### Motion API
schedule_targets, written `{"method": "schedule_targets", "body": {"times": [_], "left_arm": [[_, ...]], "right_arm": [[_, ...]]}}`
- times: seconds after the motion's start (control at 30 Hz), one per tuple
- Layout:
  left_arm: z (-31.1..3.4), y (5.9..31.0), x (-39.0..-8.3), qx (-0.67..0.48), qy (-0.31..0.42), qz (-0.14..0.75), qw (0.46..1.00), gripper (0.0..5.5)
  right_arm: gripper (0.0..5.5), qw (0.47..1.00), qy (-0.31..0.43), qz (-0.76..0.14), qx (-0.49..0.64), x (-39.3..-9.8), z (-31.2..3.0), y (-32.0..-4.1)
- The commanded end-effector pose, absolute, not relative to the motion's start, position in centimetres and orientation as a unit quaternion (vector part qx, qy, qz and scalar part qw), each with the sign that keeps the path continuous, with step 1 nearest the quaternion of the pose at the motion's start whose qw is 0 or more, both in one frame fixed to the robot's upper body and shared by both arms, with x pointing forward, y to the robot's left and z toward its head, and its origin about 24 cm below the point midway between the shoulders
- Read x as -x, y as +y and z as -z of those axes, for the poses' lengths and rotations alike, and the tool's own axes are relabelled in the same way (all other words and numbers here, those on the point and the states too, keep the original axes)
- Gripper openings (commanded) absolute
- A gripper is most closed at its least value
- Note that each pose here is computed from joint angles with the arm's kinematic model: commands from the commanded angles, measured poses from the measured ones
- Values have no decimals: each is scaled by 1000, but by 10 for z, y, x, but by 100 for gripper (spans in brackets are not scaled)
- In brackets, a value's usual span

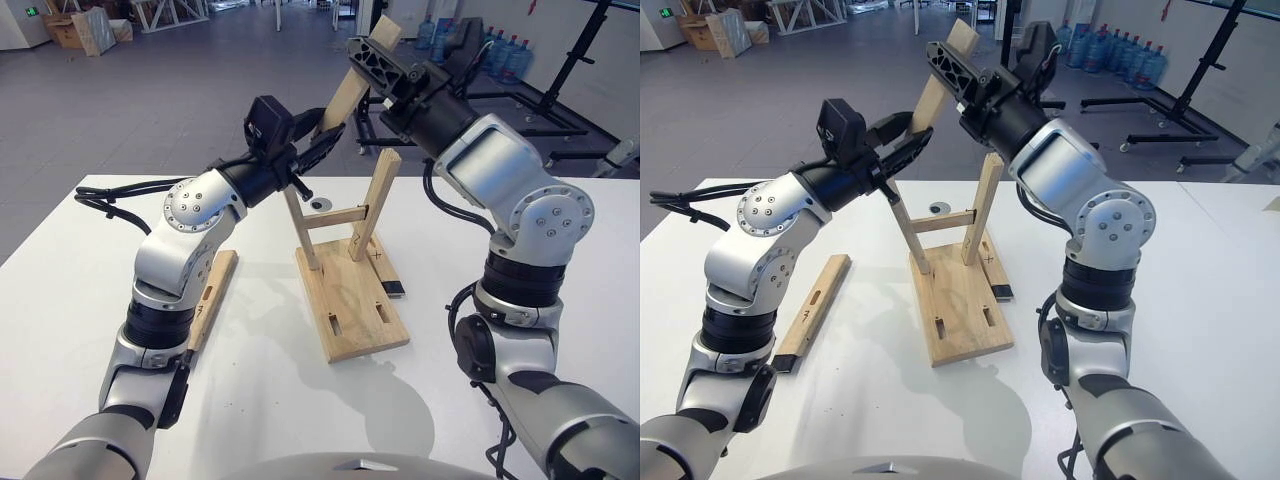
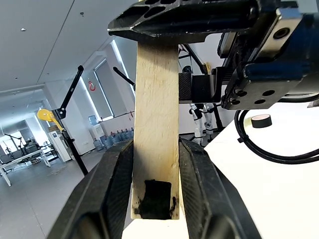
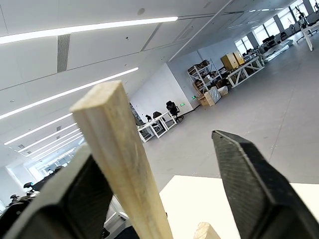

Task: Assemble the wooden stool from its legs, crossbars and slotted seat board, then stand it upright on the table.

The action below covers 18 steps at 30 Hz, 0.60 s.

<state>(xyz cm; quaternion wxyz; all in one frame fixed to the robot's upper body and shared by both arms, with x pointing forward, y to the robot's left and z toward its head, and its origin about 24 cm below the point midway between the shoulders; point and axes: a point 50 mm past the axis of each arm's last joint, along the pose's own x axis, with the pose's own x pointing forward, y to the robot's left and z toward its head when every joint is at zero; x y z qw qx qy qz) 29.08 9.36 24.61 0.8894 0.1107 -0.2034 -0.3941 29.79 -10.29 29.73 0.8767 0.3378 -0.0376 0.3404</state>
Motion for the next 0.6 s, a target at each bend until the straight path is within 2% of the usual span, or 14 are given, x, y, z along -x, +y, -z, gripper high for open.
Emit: {"method": "schedule_targets", "body": {"times": [0.03, 0.23, 0.47, 0.53, 0.6], "left_arm": [[-243, 92, -291, -114, -200, 396, 889, 128], [-239, 90, -291, -117, -195, 399, 888, 128], [-237, 92, -292, -119, -192, 397, 890, 128], [-238, 91, -292, -118, -194, 397, 889, 128], [-240, 91, -293, -119, -197, 397, 888, 128]], "right_arm": [[272, 870, -36, -343, -351, -297, -296, -104], [272, 866, -43, -343, -362, -297, -299, -105], [150, 860, -45, -344, -373, -296, -299, -105], [97, 859, -41, -347, -373, -295, -298, -103], [95, 858, -37, -354, -370, -293, -297, -99]]}}
